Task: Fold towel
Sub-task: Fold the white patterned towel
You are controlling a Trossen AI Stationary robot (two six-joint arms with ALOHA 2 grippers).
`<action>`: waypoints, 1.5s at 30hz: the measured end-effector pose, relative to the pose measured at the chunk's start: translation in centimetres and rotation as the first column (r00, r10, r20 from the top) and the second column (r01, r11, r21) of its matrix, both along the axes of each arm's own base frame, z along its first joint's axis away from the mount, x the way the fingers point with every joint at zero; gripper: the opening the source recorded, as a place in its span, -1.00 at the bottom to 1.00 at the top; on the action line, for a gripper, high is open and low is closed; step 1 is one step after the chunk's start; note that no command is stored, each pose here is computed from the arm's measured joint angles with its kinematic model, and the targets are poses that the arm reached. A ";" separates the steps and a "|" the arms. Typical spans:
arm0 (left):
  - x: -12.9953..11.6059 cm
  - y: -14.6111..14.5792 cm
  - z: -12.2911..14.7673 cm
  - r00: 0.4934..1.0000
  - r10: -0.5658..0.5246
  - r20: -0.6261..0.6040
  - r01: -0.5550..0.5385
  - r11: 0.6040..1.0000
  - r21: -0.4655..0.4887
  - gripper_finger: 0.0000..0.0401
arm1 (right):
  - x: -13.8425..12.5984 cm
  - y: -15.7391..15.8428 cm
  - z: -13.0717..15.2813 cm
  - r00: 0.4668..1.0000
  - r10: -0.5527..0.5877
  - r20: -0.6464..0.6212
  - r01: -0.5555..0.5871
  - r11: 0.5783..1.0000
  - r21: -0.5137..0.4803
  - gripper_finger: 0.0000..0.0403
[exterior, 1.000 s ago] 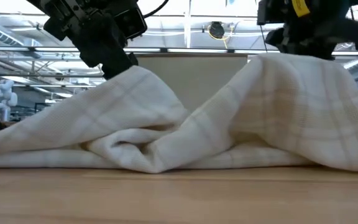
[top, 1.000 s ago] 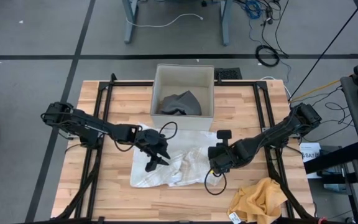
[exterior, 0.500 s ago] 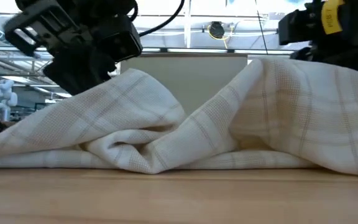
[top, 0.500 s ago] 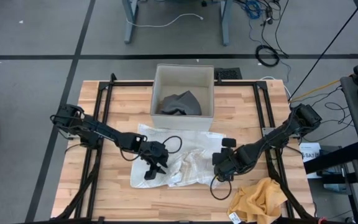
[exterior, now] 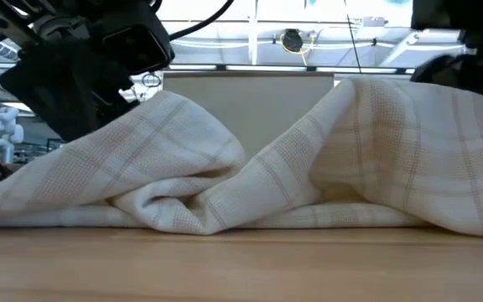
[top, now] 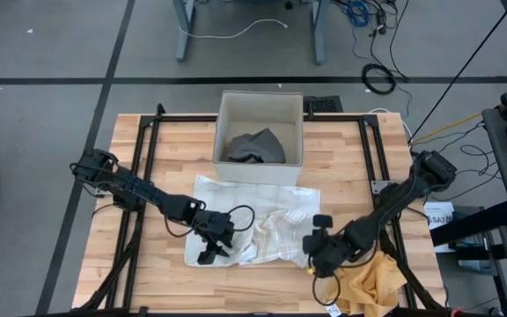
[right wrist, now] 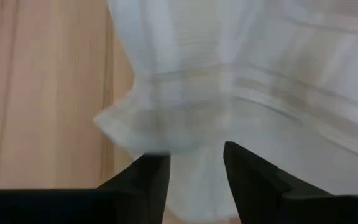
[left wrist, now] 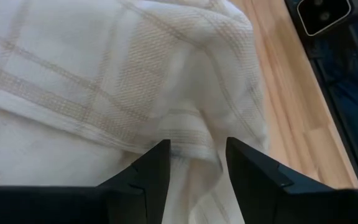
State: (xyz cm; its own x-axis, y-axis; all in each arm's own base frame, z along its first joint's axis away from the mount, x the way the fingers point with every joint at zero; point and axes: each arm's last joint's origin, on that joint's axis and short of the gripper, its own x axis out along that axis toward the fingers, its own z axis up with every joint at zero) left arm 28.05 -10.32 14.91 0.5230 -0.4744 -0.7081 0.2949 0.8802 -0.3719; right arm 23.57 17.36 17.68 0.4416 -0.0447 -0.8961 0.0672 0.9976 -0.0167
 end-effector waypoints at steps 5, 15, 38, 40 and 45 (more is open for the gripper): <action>-0.2 -0.4 -0.1 1.000 -0.007 -0.016 0.007 1.000 0.002 -0.20 | -0.3 -0.1 -2.4 0.998 -0.032 -0.062 0.029 0.998 -0.047 -0.38; -1.0 -1.4 -0.4 0.997 -0.021 -0.075 0.021 1.000 -0.004 -0.20 | 0.5 1.3 -3.7 0.996 0.035 -0.079 -0.024 0.991 0.135 -0.47; -2.3 -3.6 -0.4 0.981 -0.162 -0.111 0.157 0.986 -0.049 -0.20 | -2.1 0.0 1.1 0.998 -0.053 0.036 0.053 0.999 -0.009 -0.47; -2.3 -3.6 -0.4 0.981 -0.164 -0.107 0.161 0.986 -0.043 -0.20 | -1.9 -0.4 0.9 0.998 -0.045 0.035 0.047 0.998 -0.048 -0.47; -2.2 -3.5 -0.4 0.981 -0.163 -0.103 0.160 0.986 -0.037 -0.20 | -1.3 -1.8 -0.6 0.999 -0.045 -0.009 0.044 0.993 -0.106 -0.47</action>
